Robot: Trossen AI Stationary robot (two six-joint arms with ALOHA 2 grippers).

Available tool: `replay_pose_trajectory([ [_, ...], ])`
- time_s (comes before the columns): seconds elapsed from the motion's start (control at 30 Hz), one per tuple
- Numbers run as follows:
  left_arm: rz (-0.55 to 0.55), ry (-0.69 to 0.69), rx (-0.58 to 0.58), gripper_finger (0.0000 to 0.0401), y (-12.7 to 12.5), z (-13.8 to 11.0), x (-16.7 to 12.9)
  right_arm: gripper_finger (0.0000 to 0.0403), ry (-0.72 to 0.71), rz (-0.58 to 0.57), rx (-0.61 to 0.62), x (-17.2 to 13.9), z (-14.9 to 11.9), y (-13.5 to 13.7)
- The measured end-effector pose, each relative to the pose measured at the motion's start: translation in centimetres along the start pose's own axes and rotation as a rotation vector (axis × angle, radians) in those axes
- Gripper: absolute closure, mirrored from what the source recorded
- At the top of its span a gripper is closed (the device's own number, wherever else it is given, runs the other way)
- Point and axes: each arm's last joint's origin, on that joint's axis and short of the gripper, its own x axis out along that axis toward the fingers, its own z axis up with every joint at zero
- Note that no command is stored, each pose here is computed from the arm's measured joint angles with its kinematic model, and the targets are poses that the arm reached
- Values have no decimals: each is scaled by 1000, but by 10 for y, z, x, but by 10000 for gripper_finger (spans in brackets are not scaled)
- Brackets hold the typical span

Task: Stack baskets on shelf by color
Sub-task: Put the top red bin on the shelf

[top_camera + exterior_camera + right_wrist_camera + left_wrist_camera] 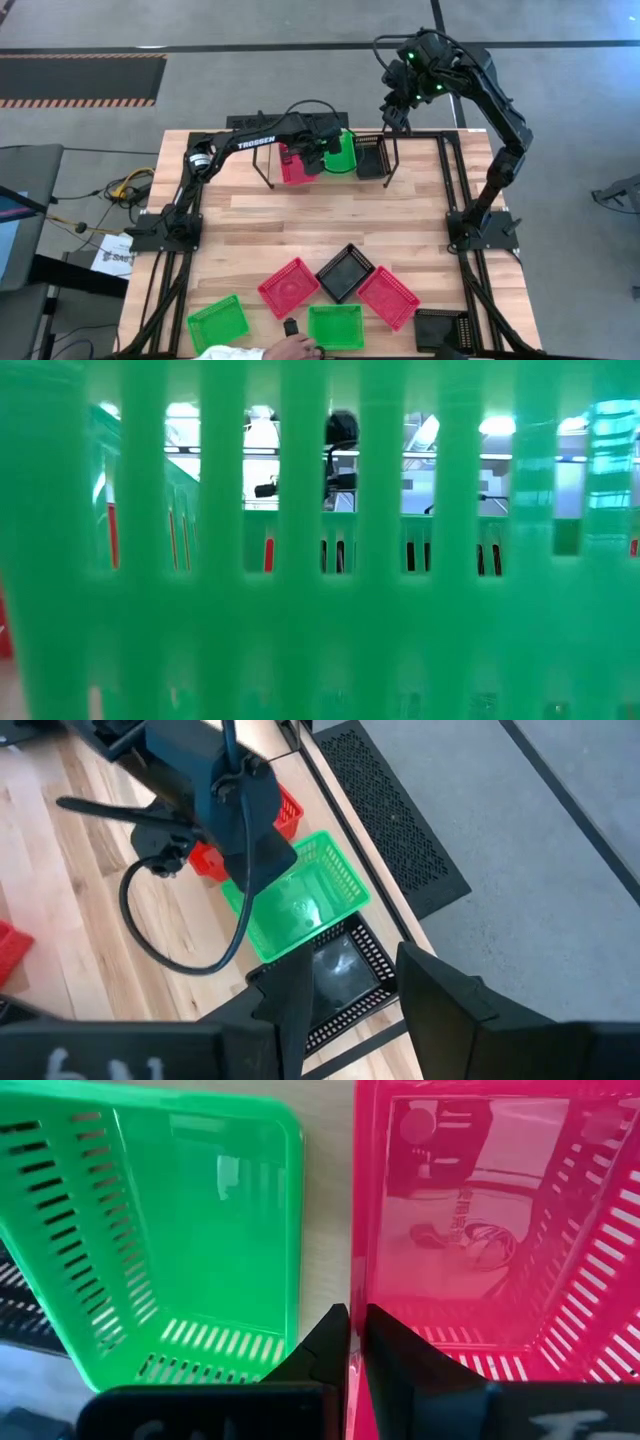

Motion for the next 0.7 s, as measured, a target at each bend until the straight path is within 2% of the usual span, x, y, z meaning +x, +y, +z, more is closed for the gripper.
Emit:
replay_pose_trajectory([
  [0.3,18,-1,-63,386,2,-1,0,240,3,0,-3,0,0,0],
  [0.53,29,-40,-80,317,2,0,0,240,3,0,-2,0,0,0],
  [0.7,7,54,-81,283,1,-2,0,240,6,0,-2,0,-1,0],
])
